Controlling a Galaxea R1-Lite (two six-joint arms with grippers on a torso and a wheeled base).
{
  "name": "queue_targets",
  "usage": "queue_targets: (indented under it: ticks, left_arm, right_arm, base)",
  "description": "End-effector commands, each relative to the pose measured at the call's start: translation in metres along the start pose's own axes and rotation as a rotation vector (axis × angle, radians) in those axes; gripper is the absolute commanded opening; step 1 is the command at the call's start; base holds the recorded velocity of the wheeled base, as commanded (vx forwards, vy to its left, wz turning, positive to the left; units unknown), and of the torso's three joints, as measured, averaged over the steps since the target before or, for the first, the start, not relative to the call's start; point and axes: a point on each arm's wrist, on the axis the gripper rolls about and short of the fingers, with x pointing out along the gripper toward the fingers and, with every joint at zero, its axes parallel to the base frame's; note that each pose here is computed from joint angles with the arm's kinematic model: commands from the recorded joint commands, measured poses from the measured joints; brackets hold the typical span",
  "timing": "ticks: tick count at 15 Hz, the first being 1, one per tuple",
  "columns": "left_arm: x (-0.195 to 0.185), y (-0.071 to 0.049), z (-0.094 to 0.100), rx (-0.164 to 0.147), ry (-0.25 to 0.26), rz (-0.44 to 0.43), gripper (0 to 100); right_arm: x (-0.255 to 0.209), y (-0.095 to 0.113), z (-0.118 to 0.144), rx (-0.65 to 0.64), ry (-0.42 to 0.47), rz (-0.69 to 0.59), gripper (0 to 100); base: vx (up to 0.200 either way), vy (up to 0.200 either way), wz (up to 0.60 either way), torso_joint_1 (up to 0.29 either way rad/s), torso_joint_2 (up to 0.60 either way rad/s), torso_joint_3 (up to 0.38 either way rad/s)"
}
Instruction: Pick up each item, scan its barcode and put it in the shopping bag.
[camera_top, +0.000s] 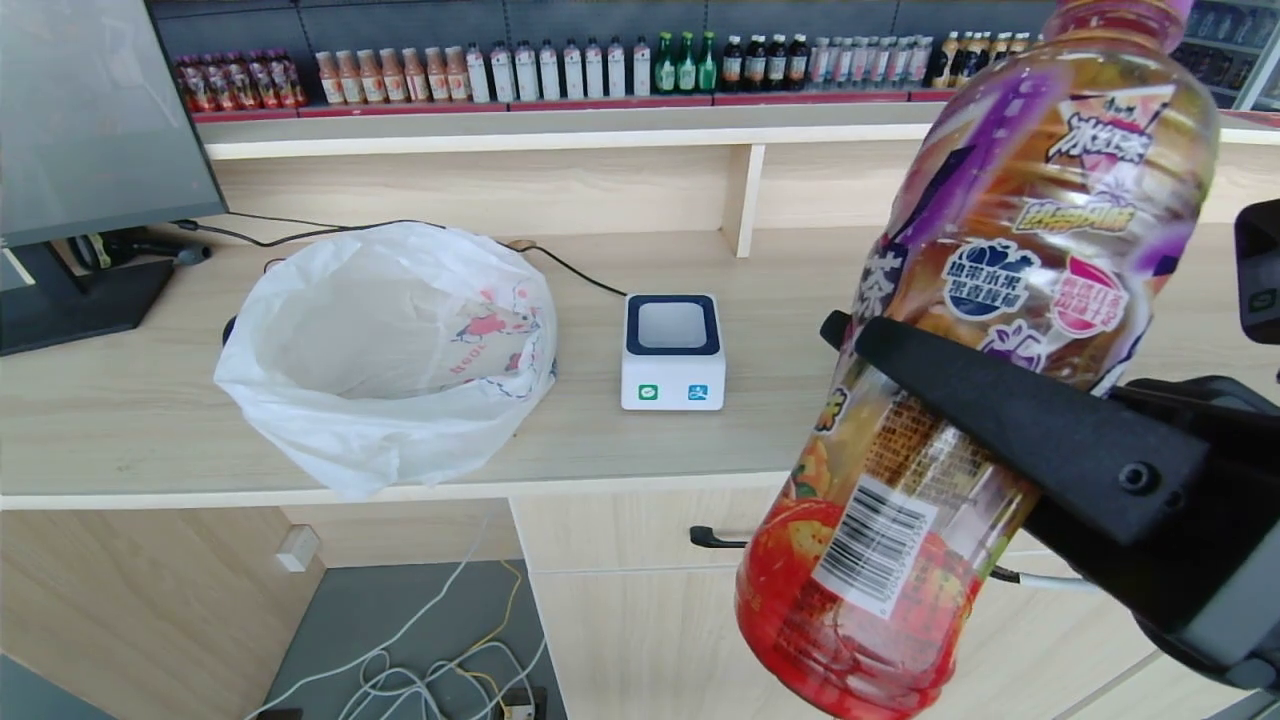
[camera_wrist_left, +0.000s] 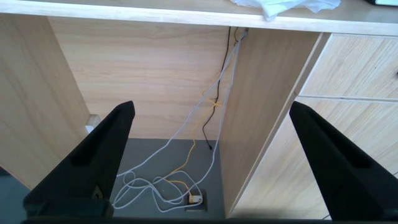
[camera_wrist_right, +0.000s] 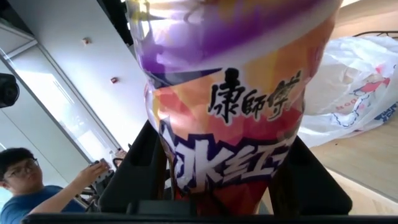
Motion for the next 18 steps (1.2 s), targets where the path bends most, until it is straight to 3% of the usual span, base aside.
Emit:
queue_targets:
  ticks: [1, 5, 7, 12, 15, 17, 18]
  left_arm:
    - [0.0, 0.0, 0.0, 0.0, -0.001, 0.0, 100]
    - [0.0, 0.0, 0.0, 0.0, -0.001, 0.0, 100]
    - [0.0, 0.0, 0.0, 0.0, 0.001, 0.0, 100]
    - [0.0, 0.0, 0.0, 0.0, -0.001, 0.0, 100]
    - [0.0, 0.0, 0.0, 0.0, -0.001, 0.0, 100]
    - [0.0, 0.0, 0.0, 0.0, -0.001, 0.0, 100]
    - [0.0, 0.0, 0.0, 0.0, -0.001, 0.0, 100]
  right_arm:
    - [0.0, 0.0, -0.001, 0.0, 0.001, 0.004, 0]
    - [0.006, -0.008, -0.008, -0.02, 0.029, -0.021, 0]
    - [0.005, -0.034, -0.015, -0.139, 0.074, -0.119, 0]
    - [0.012, -0.056, -0.029, -0.32, 0.198, -0.238, 0]
    - [0.019, -0.059, -0.018, -0.428, 0.124, -0.437, 0]
    - [0.021, -0.061, -0.01, -0.456, 0.082, -0.488, 0]
    - [0.017, -0.065, -0.005, -0.515, 0.053, -0.585, 0]
  base:
    - [0.0, 0.0, 0.0, 0.0, 0.0, 0.0]
    - [0.0, 0.0, 0.0, 0.0, 0.0, 0.0]
    - [0.0, 0.0, 0.0, 0.0, 0.0, 0.0]
    - [0.0, 0.0, 0.0, 0.0, 0.0, 0.0]
    - [0.0, 0.0, 0.0, 0.0, 0.0, 0.0]
    - [0.0, 0.0, 0.0, 0.0, 0.0, 0.0]
    - [0.0, 0.0, 0.0, 0.0, 0.0, 0.0]
